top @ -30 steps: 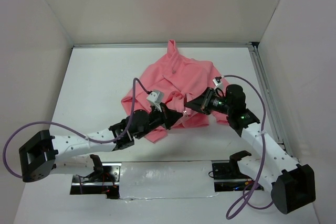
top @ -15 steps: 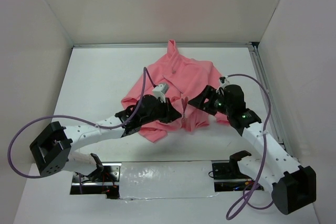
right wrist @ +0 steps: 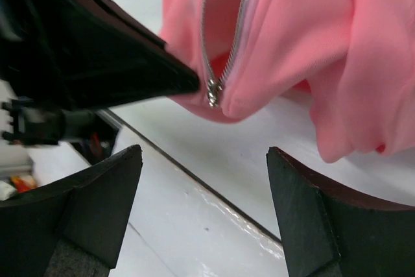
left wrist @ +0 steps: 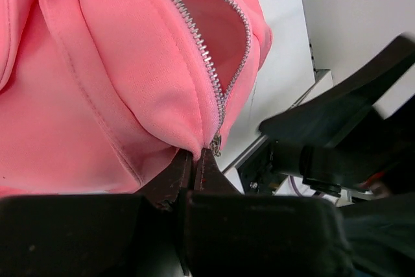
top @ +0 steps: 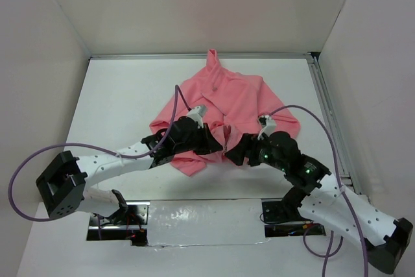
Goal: Zip up the jacket
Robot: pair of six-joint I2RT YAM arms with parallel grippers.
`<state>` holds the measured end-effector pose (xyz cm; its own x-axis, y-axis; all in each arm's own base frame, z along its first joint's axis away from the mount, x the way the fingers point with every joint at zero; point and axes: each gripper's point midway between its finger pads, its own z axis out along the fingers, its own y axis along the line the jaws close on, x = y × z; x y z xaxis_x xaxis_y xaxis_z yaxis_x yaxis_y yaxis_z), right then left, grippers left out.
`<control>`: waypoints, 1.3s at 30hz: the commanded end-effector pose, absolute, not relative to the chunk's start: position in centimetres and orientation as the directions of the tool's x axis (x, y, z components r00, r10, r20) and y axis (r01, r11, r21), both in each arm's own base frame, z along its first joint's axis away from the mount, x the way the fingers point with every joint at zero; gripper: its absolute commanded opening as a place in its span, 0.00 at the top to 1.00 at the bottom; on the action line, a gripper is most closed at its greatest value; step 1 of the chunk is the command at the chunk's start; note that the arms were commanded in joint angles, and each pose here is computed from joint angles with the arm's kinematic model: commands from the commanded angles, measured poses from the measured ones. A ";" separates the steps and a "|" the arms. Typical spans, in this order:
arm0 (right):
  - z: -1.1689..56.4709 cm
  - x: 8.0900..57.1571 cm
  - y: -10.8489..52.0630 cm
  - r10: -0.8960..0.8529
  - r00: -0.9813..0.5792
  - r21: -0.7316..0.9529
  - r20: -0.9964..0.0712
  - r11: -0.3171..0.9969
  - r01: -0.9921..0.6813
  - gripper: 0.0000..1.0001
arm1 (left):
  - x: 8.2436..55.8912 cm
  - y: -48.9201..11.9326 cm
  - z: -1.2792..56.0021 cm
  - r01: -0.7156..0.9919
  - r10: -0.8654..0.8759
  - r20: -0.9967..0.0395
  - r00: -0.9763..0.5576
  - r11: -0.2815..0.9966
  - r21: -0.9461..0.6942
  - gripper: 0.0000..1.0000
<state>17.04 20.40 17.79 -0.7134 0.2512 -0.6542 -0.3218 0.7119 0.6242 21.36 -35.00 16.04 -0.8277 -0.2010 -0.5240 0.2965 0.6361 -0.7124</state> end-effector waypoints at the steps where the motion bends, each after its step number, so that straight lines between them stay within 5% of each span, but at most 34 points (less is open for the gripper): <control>1: 16.1 16.5 21.6 0.235 -0.710 0.597 -0.663 0.739 -0.312 0.16 | 21.5 -35.5 19.3 0.307 -0.245 -0.521 -0.818 0.579 -0.755 1.00; 3: 15.4 16.5 22.3 0.233 -0.707 0.578 -0.668 0.761 -0.295 0.16 | 21.4 -35.4 19.4 0.299 -0.250 -0.514 -0.821 0.580 -0.758 1.00; 9: 15.5 18.7 22.2 0.383 -0.591 0.561 -0.710 0.815 -0.147 0.41 | 21.0 -35.4 19.6 0.301 -0.252 -0.506 -0.825 0.561 -0.771 1.00; 16: 15.7 19.9 22.4 0.451 -0.521 0.572 -0.724 0.815 -0.089 0.46 | 20.6 -35.4 20.0 0.308 -0.252 -0.502 -0.827 0.544 -0.781 1.00; 31: 16.1 20.2 24.9 0.395 -0.464 0.506 -0.793 0.852 -0.138 0.41 | 20.6 -35.6 19.9 0.265 -0.268 -0.466 -0.843 0.546 -0.795 1.00; 39: 16.3 19.0 24.0 0.537 -0.423 0.608 -0.729 0.793 -0.042 0.42 | 20.6 -35.4 20.3 0.248 -0.286 -0.452 -0.845 0.539 -0.805 1.00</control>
<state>18.26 23.70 12.82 -0.5130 0.3572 -0.7805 -0.0948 0.8802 0.4651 20.95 -34.63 17.45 -0.8469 -0.2645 -0.4612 0.2259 0.6062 -0.7626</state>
